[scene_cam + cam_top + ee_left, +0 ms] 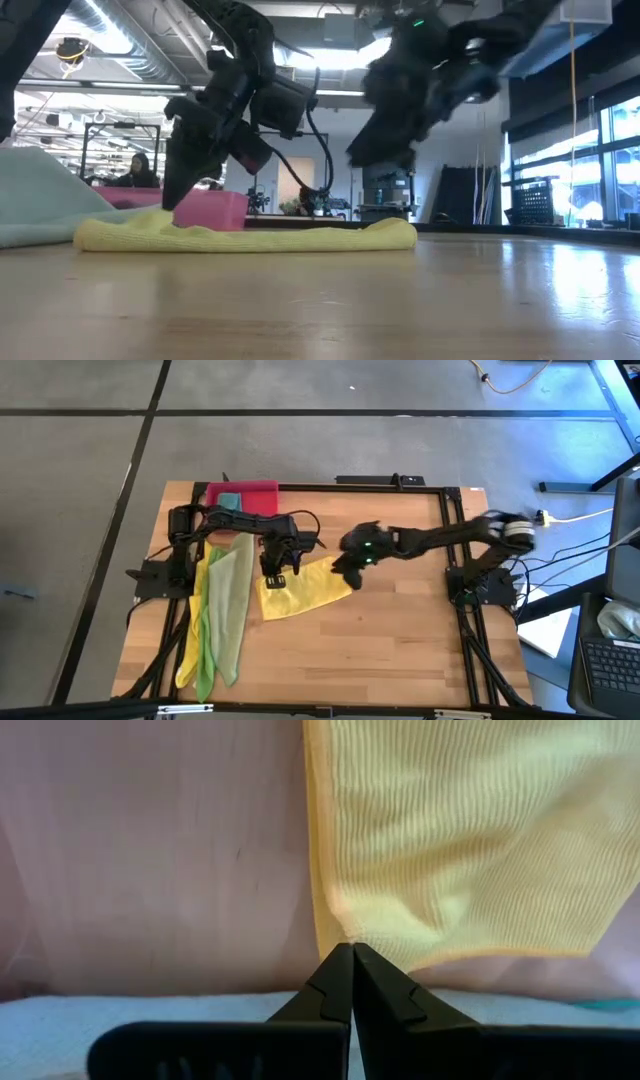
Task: Fold microfiber towels
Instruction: Fold the right yellow microfiber towel on the table
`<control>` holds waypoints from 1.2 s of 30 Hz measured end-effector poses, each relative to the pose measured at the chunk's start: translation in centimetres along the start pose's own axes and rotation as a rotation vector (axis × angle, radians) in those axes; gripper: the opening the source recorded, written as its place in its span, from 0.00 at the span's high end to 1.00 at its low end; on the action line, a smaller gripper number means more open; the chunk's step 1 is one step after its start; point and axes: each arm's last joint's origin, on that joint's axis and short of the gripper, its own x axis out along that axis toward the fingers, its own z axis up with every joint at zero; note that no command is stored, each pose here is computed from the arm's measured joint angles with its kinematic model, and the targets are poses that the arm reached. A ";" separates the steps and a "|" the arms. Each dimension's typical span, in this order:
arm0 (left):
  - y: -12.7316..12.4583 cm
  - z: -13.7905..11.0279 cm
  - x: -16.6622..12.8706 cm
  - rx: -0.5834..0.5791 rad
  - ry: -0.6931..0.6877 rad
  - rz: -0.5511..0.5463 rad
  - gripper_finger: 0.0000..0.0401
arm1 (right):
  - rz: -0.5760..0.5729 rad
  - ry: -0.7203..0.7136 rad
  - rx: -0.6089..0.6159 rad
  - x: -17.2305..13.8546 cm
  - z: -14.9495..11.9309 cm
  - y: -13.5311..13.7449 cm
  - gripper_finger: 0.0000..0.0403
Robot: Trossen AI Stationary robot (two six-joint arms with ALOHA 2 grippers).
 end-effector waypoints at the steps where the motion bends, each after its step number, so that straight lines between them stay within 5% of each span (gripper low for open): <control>1: 0.0 0.0 0.0 0.005 0.003 0.000 1.00 | 0.000 0.031 -0.010 0.9 0.1 -0.2 0.71; 9: 0.0 -0.2 0.0 0.004 0.018 0.001 1.00 | -0.071 0.281 0.004 6.6 -0.9 -2.5 0.71; 18: -0.1 0.3 0.0 0.038 -0.029 -0.018 0.99 | -0.062 0.354 0.022 6.7 -1.5 -3.0 0.71; 23: 0.0 0.3 -0.1 0.041 -0.036 -0.060 0.86 | -0.060 0.390 0.038 6.6 -1.8 -3.0 0.71; 29: 1.0 0.0 -0.2 0.009 -0.001 0.067 0.67 | -0.067 0.430 0.049 6.4 -2.2 -3.1 0.71; 36: 1.2 -1.0 -1.6 -0.073 -0.041 -0.013 0.63 | -0.121 0.491 0.150 5.9 -2.7 -3.5 0.71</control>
